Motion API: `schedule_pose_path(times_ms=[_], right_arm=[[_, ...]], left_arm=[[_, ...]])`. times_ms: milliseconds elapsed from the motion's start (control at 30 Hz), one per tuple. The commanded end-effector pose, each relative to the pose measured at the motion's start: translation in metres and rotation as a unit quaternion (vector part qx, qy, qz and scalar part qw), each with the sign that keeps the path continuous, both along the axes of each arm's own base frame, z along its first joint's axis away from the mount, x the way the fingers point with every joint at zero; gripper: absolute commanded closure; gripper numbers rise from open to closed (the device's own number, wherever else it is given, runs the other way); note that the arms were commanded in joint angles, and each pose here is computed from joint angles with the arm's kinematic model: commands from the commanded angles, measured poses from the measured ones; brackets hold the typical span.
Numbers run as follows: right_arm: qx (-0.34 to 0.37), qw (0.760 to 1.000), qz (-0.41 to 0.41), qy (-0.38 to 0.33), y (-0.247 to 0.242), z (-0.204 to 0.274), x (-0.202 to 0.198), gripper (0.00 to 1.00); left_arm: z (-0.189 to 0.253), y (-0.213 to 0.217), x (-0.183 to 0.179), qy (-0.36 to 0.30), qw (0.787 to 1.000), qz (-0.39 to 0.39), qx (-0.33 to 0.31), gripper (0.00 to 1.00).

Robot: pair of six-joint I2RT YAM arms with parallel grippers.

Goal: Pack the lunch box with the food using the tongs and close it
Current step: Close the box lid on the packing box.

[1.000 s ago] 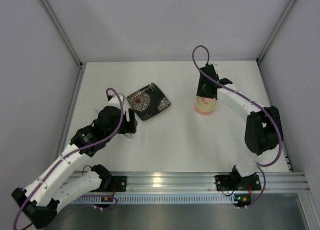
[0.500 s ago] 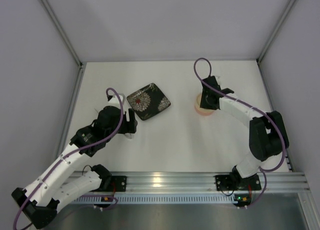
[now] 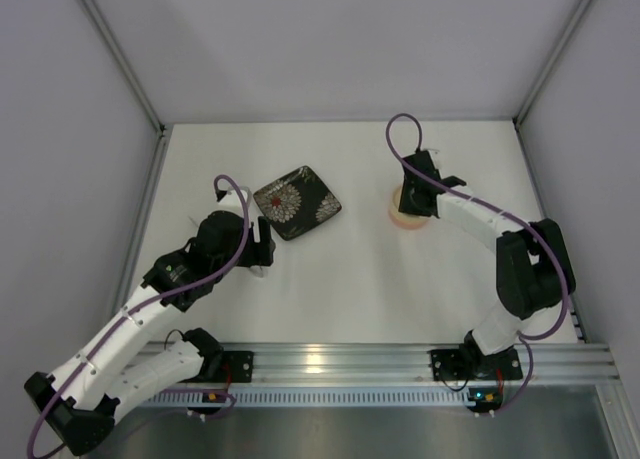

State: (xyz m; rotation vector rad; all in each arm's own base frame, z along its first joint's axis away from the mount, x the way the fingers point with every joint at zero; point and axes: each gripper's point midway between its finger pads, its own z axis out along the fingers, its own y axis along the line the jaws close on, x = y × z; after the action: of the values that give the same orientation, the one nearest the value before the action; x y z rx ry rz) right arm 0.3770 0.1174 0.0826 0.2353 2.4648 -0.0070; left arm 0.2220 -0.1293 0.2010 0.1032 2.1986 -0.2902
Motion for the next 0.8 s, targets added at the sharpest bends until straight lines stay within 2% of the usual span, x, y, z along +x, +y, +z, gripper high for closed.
schedule_pose_path(times_ms=[0, 200, 367, 767], right_arm=[[-0.007, 0.999, 0.001, 0.05, 0.0, -0.04, -0.009, 0.65], [-0.02, 0.998, -0.004, 0.063, -0.005, -0.055, -0.013, 0.65], [-0.024, 0.998, -0.009, 0.051, -0.008, -0.045, -0.011, 0.65], [-0.014, 1.0, -0.008, -0.016, -0.006, 0.024, 0.007, 0.64]], left_arm=[[0.006, 0.0, 0.004, -0.014, 1.0, 0.005, -0.004, 0.2], [0.005, 0.0, 0.004, -0.014, 1.0, 0.004, -0.003, 0.2], [0.006, 0.0, 0.004, -0.015, 1.0, 0.005, -0.003, 0.2], [0.006, 0.001, 0.004, -0.014, 1.0, 0.008, -0.002, 0.2]])
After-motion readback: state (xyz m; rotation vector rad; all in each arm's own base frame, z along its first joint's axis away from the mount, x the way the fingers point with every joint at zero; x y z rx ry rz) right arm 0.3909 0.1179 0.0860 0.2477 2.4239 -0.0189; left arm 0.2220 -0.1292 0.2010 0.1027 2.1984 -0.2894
